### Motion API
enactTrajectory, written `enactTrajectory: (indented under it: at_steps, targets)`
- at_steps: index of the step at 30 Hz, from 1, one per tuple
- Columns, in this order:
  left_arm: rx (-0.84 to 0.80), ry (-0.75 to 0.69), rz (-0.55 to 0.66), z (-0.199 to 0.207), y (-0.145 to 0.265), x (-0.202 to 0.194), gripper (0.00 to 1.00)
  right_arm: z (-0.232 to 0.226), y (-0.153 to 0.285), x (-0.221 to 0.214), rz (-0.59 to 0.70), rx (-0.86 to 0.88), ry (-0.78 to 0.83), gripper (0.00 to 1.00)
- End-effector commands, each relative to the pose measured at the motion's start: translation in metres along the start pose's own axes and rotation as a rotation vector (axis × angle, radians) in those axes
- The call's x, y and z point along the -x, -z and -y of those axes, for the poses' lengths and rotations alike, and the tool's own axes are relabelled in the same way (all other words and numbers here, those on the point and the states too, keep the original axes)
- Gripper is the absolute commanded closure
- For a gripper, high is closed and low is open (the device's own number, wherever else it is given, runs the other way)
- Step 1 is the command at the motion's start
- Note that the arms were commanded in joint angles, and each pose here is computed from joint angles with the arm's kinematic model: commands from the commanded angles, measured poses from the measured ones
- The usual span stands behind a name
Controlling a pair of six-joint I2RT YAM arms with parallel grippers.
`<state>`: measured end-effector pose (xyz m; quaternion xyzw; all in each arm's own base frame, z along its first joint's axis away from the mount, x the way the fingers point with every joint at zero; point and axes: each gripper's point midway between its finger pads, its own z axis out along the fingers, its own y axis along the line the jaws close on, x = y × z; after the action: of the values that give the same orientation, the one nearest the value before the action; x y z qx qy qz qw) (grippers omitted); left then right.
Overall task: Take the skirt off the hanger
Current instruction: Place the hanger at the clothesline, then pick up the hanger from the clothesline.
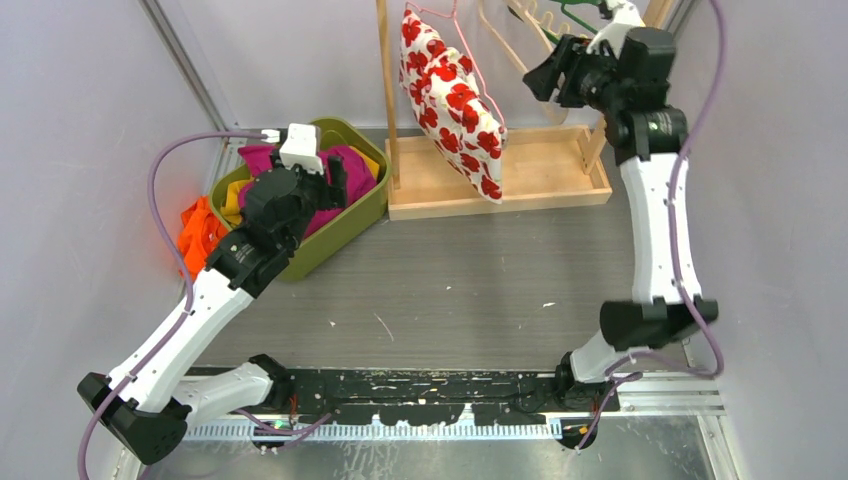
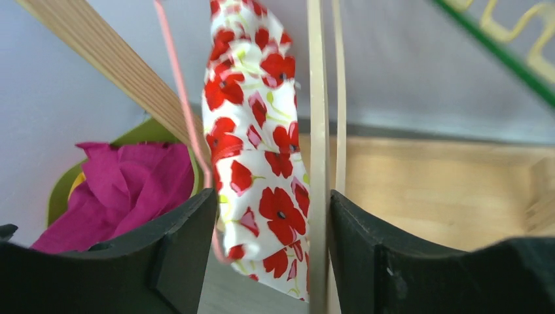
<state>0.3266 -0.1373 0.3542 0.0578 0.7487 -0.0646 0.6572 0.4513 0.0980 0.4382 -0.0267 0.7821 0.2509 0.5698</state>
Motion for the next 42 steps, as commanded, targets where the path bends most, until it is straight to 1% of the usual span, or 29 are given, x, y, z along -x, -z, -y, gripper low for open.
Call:
enactTrajectory:
  at_steps: [1,4,7,11,14,16,18,19,21,24,29,33,36,42]
  targets:
    - [-0.023,0.034,0.070,0.003,0.006,0.024,0.34,-0.032,0.086,0.083,0.344,-0.055,0.201,0.33]
    - [-0.030,0.044,0.071,0.004,0.007,0.025,0.32,-0.035,0.109,0.094,0.401,-0.097,0.242,0.31]
    - [-0.026,0.049,0.066,0.003,0.007,0.021,0.28,-0.036,0.120,0.098,0.445,-0.110,0.254,0.31]
    - [-0.012,0.045,0.052,0.000,0.008,0.014,0.21,-0.052,0.117,0.097,0.432,-0.023,0.231,0.31]
    - [0.006,0.040,0.044,-0.003,0.008,0.012,0.17,-0.058,0.101,0.092,0.396,0.028,0.190,0.32]
    - [0.015,0.039,0.041,-0.005,0.009,0.012,0.15,-0.067,0.088,0.087,0.369,0.060,0.189,0.33]
    - [0.023,0.039,0.039,-0.006,0.008,0.012,0.13,-0.084,0.068,0.076,0.328,0.102,0.211,0.34]
    - [0.024,0.037,0.035,-0.006,0.008,0.011,0.09,-0.092,0.060,0.072,0.312,0.111,0.230,0.34]
    - [0.025,0.033,0.030,-0.006,0.008,0.012,0.05,-0.109,0.043,0.062,0.271,0.126,0.273,0.33]
    - [0.028,0.030,0.023,-0.008,0.010,0.011,0.01,-0.127,0.019,0.049,0.224,0.150,0.302,0.34]
    - [0.043,0.021,0.011,-0.011,0.010,0.005,0.01,-0.148,-0.001,0.037,0.199,0.146,0.364,0.34]
    - [0.044,0.007,-0.016,-0.011,0.009,-0.001,0.01,-0.143,-0.011,0.044,0.228,0.099,0.381,0.34]
    - [0.038,0.014,-0.005,-0.011,0.011,0.001,0.01,-0.139,-0.019,0.052,0.258,0.062,0.388,0.32]
    - [0.044,0.014,0.018,-0.014,0.015,0.008,0.01,-0.137,-0.052,0.045,0.246,0.059,0.383,0.28]
